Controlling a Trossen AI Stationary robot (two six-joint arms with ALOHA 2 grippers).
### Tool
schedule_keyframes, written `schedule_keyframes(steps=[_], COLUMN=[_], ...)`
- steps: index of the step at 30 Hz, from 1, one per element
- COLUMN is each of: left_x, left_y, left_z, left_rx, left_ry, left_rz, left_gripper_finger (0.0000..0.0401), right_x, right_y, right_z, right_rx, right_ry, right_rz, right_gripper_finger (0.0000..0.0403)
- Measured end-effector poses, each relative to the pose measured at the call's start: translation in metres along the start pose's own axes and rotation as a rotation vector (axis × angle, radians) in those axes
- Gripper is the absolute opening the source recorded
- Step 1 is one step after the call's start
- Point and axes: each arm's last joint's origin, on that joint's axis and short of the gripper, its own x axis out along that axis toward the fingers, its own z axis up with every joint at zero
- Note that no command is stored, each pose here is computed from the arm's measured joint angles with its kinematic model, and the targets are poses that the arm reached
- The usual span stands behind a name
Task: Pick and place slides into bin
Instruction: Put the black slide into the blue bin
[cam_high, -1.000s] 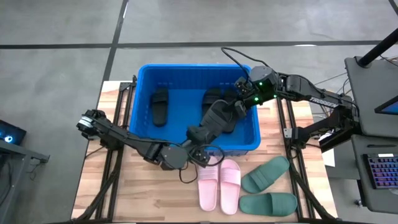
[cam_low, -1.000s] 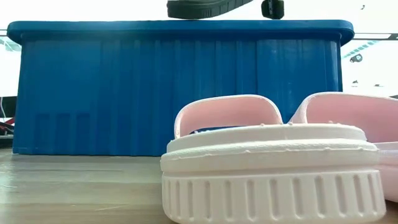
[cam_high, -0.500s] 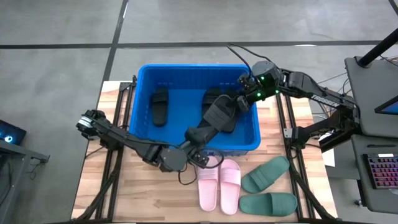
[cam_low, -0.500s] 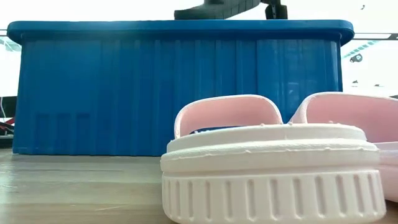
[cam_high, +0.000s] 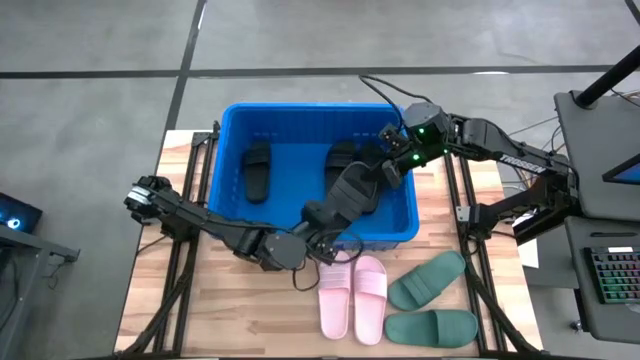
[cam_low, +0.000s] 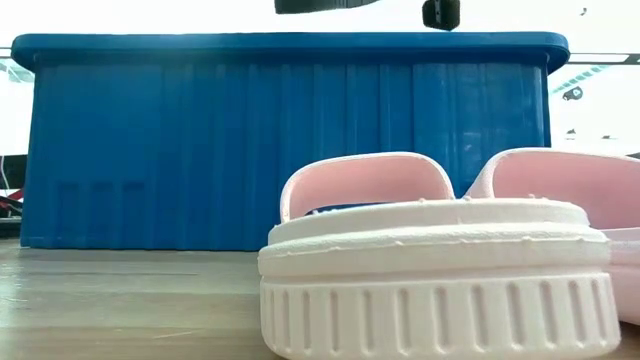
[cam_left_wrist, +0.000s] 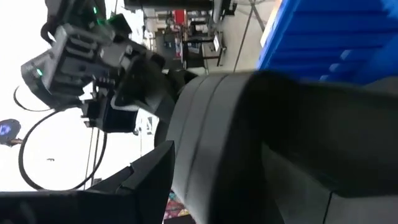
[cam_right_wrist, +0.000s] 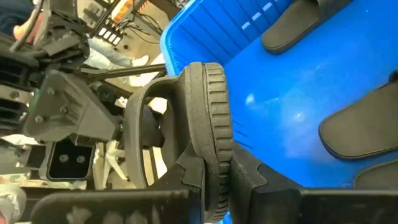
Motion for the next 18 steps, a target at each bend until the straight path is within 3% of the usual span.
schedule_keyframes(steps=[11, 18], left_x=[0.012, 0.015], left_y=[0.007, 0.006], left_z=[-0.005, -0.007], left_rx=[-0.004, 0.004], left_ry=[-0.033, -0.026], left_rz=[0.010, 0.008], left_gripper_finger=[0.0223, 0.0156], right_x=[0.012, 0.017], right_y=[-0.005, -0.006], right_z=[0.002, 0.004], right_rx=[0.015, 0.014], right_ry=[0.019, 0.025], right_rz=[-0.011, -0.007], right_gripper_finger=[0.0024, 0.0024])
